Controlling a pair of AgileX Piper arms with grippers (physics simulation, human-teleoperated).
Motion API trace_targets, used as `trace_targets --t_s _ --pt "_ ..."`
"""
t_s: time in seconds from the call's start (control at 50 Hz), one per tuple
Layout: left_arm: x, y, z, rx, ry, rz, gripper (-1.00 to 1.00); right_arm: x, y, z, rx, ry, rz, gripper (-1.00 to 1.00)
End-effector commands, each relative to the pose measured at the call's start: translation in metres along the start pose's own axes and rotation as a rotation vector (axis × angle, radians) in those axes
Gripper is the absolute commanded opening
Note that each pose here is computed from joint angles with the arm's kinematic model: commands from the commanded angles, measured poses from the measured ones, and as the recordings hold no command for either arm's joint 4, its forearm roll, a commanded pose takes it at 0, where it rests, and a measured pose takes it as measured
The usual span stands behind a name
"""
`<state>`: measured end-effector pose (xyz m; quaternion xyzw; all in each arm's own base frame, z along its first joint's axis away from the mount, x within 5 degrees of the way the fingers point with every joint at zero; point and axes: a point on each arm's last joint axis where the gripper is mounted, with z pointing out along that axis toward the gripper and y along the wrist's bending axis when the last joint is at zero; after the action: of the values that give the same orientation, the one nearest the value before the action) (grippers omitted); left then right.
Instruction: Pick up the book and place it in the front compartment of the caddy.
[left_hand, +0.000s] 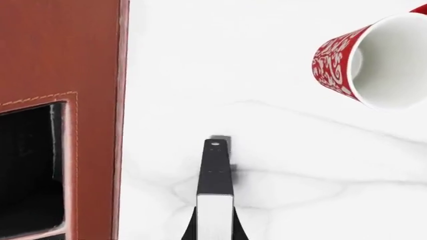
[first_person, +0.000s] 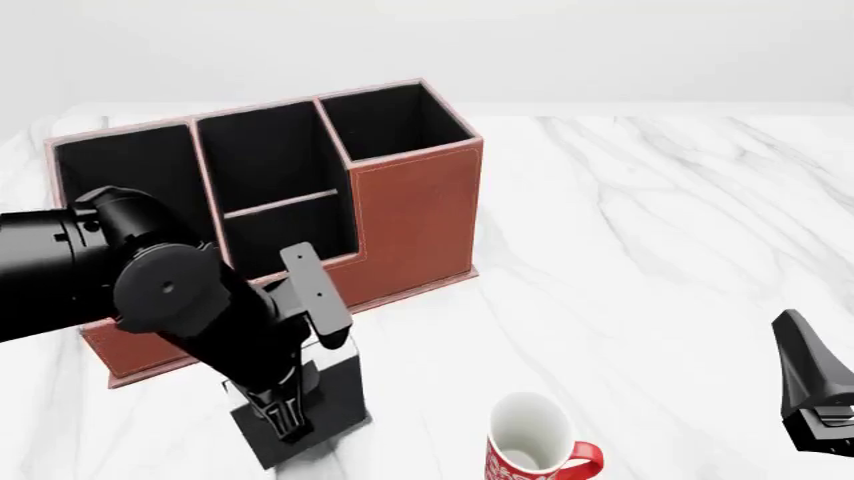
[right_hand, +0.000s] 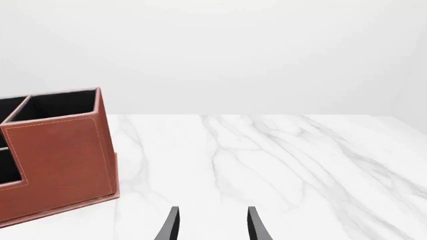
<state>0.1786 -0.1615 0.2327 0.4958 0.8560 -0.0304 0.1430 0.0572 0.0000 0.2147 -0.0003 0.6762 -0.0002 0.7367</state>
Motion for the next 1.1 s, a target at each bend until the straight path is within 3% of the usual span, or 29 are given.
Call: trace_targets --t_s 0.02,0.32,0.54,0.66,0.84,1.1 --pt "-0.008 0.011 -0.011 -0.008 0.003 0.061 -1.00 0.000 0.000 0.000 0.000 0.000 0.000 1.00" --pt "-0.023 0.028 -0.037 -0.028 -0.010 0.139 -1.00 0.000 0.000 0.000 0.000 0.000 0.000 1.00" --pt "-0.007 0.057 -0.078 -0.095 -0.031 0.179 -1.00 0.000 0.000 0.000 0.000 0.000 0.000 1.00" --pt "-0.001 0.064 -0.093 -0.123 -0.042 0.188 -1.00 0.000 0.000 0.000 0.000 0.000 0.000 1.00" --pt "-0.009 0.069 -0.121 -0.152 -0.070 0.218 -1.00 0.000 0.000 0.000 0.000 0.000 0.000 1.00" --pt "0.001 0.084 -0.153 -0.236 -0.103 0.243 -1.00 0.000 0.000 0.000 0.000 0.000 0.000 1.00"
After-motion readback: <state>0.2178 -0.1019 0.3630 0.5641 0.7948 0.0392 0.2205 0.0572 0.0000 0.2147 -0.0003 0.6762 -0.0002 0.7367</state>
